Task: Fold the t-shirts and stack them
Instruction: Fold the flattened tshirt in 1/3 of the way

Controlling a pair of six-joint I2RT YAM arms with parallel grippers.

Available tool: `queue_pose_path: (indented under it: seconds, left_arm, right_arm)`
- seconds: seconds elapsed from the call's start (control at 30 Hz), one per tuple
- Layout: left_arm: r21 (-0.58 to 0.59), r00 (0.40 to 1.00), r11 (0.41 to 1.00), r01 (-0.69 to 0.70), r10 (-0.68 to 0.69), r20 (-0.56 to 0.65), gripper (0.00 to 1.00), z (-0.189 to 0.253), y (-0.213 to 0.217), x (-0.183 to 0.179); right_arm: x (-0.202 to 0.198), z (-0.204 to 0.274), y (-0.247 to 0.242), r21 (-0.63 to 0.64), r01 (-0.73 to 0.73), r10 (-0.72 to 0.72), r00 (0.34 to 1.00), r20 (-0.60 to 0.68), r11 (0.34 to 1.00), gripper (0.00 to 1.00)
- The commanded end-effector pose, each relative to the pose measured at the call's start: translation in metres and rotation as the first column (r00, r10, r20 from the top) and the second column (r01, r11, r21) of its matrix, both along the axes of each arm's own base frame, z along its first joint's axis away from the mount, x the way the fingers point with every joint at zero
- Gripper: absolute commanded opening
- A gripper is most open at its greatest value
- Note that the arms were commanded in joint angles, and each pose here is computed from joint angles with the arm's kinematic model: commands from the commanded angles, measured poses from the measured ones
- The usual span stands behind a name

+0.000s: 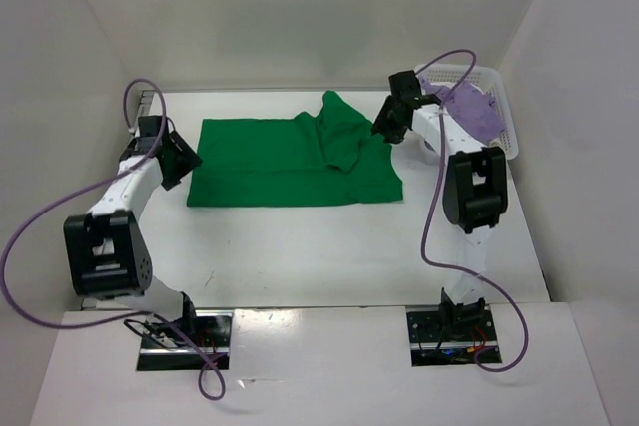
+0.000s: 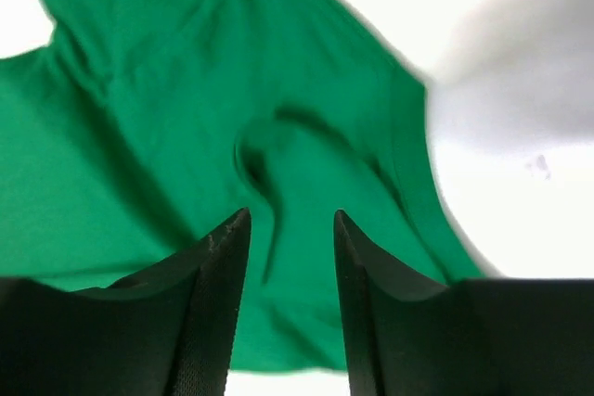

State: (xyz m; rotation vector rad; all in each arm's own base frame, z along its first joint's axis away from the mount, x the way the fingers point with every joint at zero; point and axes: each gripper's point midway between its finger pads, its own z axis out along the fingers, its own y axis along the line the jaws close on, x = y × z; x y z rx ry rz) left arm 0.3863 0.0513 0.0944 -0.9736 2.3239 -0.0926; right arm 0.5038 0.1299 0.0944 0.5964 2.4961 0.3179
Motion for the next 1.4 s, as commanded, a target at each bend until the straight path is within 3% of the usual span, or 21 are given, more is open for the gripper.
queue_pose_path:
  seconds: [0.0, 0.03, 0.1, 0.17, 0.3, 0.37, 0.53, 0.63, 0.83, 1.0, 1.37]
  left_arm:
    - [0.000, 0.999, 1.000, -0.005, 0.005, 0.052, 0.72, 0.021, 0.000, -0.026]
    - [-0.027, 0.999, 1.000, -0.002, 0.003, 0.040, 0.70, 0.014, -0.006, -0.035]
    - [-0.130, 1.000, 0.991, -0.021, 0.019, -0.011, 0.61, -0.013, -0.015, -0.056]
    - [-0.170, 0.999, 0.985, -0.039, 0.038, -0.012, 0.54, -0.024, -0.018, -0.060]
    - [-0.188, 0.995, 0.977, -0.101, 0.099, -0.016, 0.50, -0.032, -0.013, -0.057]
    - [-0.192, 0.991, 0.972, -0.134, 0.131, -0.027, 0.51, -0.038, -0.008, -0.058]
    - [-0.212, 0.981, 0.958, -0.193, 0.187, -0.048, 0.51, -0.057, -0.005, -0.057]
    - [-0.212, 0.976, 0.953, -0.216, 0.213, -0.038, 0.51, -0.063, -0.002, -0.052]
    - [-0.244, 0.975, 0.944, -0.221, 0.217, -0.041, 0.51, -0.074, -0.004, -0.042]
    - [-0.236, 0.974, 0.945, -0.225, 0.222, -0.040, 0.40, -0.074, -0.002, -0.039]
    - [-0.205, 0.978, 0.956, -0.210, 0.209, -0.028, 0.19, -0.071, 0.003, -0.036]
  right_arm:
    - [-0.018, 0.076, -0.008, 0.009, 0.008, -0.009, 0.983, 0.183, 1.000, 0.48]
    - [-0.026, 0.079, -0.012, 0.002, 0.016, -0.016, 0.981, 0.191, 1.000, 0.48]
    - [-0.046, 0.095, -0.011, 0.039, 0.007, -0.016, 0.975, 0.220, 0.999, 0.26]
    - [-0.070, 0.073, -0.007, 0.089, 0.007, -0.023, 0.984, 0.175, 0.996, 0.00]
    - [-0.124, 0.040, -0.009, 0.140, 0.016, -0.031, 0.994, 0.106, 0.990, 0.00]
    - [-0.135, 0.029, -0.015, 0.127, 0.038, -0.049, 0.995, 0.082, 0.991, 0.07]
    - [-0.150, -0.004, -0.014, 0.148, 0.065, -0.071, 0.997, 0.036, 0.987, 0.37]
    - [-0.148, -0.015, -0.015, 0.152, 0.092, -0.097, 0.995, 0.028, 0.984, 0.44]
    - [-0.137, -0.030, -0.036, 0.151, 0.210, -0.214, 0.977, 0.010, 0.966, 0.51]
    - [-0.147, -0.042, -0.051, 0.097, 0.294, -0.294, 0.956, -0.018, 0.951, 0.51]
    - [-0.153, -0.066, -0.052, 0.071, 0.299, -0.295, 0.953, -0.070, 0.951, 0.51]
